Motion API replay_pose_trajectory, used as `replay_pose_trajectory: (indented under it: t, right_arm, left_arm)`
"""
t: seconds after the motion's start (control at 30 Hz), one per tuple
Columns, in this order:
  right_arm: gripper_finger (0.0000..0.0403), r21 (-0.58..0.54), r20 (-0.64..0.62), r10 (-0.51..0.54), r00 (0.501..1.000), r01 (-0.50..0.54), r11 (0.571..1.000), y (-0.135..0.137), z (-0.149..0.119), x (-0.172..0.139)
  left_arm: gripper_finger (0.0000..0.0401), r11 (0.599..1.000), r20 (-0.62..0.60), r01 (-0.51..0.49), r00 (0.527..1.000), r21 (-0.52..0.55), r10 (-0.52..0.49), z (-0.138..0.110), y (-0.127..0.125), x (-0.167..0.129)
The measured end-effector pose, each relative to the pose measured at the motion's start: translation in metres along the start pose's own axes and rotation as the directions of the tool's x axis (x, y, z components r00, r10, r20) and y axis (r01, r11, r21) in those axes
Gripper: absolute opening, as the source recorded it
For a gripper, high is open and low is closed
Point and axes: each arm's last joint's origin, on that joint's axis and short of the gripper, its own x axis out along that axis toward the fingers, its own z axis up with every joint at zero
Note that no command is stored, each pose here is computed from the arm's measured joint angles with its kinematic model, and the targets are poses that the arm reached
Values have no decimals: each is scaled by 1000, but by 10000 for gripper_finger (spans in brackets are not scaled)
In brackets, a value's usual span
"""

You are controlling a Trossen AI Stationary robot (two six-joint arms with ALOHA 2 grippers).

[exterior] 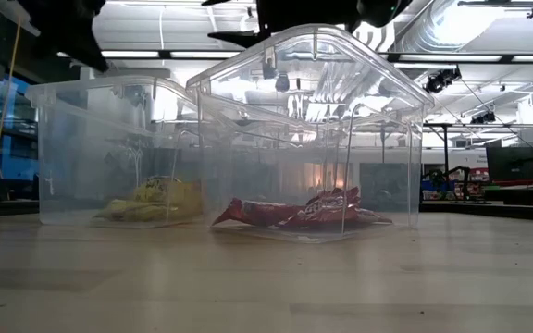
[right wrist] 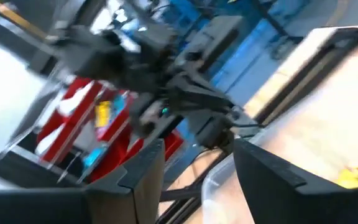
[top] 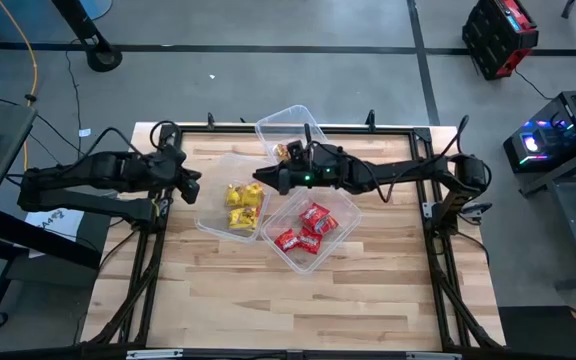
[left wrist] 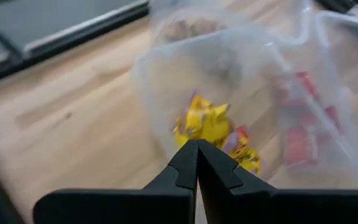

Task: Sort candy
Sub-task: Adjust the transparent bins

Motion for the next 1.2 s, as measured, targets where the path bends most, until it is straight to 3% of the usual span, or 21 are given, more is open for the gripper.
replay_pose_trajectory:
  t: [0.2,0.3,0.43,0.53,0.63,0.87,1.1,1.2]
  right_arm:
    - [187,-37,-114,215,970,-220,975,4,35,-17]
    - [172,-71,-155,230,961,-243,967,12,52,-36]
    - [124,-145,-252,94,963,-134,980,19,60,-67]
    - [66,-195,-302,-113,947,54,979,20,58,-94]
    - [11,-246,-375,-309,874,228,942,16,50,-117]
    - [2,-357,-574,-550,607,420,835,13,14,-147]
    - [1,-438,-595,-647,477,483,758,17,-3,-157]
    - [1,-480,-633,-690,351,521,705,16,-10,-169]
  left_arm:
    - [0,976,-122,-141,985,-167,122,-20,9,15]
    - [0,957,-234,-183,964,-226,129,-40,13,31]
    - [0,938,-360,-162,932,-307,44,-66,12,59]
    - [0,921,-352,-91,935,-378,-52,-77,6,75]
    - [0,899,-301,-13,945,-438,-133,-79,-2,84]
    - [0,880,-324,60,916,-471,-236,-86,-20,89]
    - [0,885,-377,65,888,-461,-262,-97,-32,87]
    - [0,896,-393,75,880,-438,-266,-101,-35,86]
